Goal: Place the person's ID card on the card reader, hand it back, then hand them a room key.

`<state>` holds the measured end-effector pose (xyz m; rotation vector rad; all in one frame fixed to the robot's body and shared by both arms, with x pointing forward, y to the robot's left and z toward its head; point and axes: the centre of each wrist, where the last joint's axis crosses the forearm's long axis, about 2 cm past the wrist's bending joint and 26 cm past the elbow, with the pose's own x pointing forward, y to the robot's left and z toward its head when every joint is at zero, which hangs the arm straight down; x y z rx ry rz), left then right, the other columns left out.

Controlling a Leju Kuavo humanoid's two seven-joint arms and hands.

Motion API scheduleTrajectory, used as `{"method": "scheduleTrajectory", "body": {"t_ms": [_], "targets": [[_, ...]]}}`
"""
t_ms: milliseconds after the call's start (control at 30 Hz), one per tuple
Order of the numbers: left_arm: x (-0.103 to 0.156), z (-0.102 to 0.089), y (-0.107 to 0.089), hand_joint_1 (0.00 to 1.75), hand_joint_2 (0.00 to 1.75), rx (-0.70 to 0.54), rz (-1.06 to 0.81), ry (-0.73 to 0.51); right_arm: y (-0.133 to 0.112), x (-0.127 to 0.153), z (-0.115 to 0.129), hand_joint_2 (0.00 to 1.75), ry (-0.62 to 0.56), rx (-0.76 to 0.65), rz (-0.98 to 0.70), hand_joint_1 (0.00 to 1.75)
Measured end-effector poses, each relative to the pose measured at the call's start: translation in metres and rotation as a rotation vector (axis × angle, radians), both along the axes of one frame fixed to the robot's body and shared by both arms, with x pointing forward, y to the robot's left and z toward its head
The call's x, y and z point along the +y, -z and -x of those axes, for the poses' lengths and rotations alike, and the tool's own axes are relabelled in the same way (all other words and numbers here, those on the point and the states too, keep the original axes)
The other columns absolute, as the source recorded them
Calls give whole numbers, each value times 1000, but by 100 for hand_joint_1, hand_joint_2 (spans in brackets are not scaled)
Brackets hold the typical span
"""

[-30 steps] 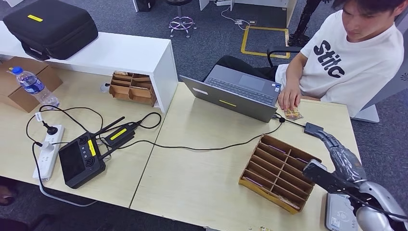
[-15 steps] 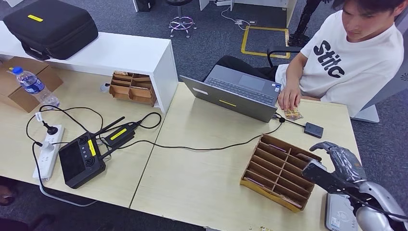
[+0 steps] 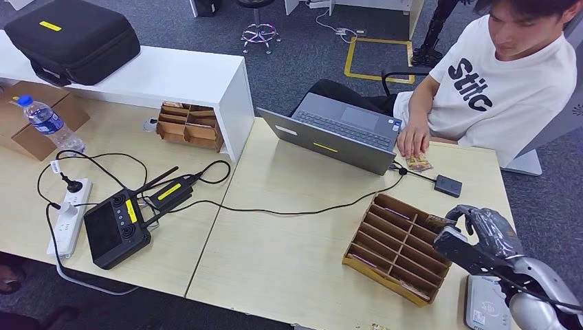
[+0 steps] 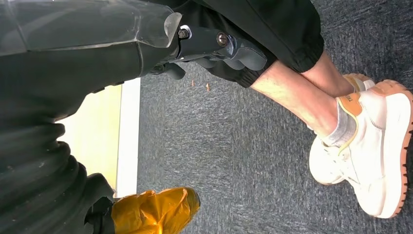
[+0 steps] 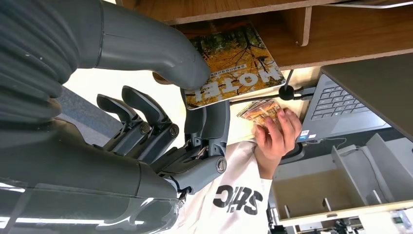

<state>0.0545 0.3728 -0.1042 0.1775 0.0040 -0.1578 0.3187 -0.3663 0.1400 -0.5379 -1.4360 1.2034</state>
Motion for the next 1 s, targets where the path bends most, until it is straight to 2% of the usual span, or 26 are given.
{"method": "scheduleTrajectory", "body": {"t_ms": [333, 567, 767, 1000], "targets": [[0, 0, 0, 0, 175, 2, 1, 5, -1, 1, -1, 175, -15, -18, -5, 175], [-2, -1, 0, 0, 175, 1, 5, 12, -20, 22, -8, 175, -9, -281, -68, 175], [-3, -2, 0, 0, 175, 2, 6, 16, -30, 34, -10, 175, -22, -348, -112, 175], [-7, -7, 0, 0, 175, -2, 8, 29, -49, 52, -10, 175, -14, -510, -219, 175]]}}
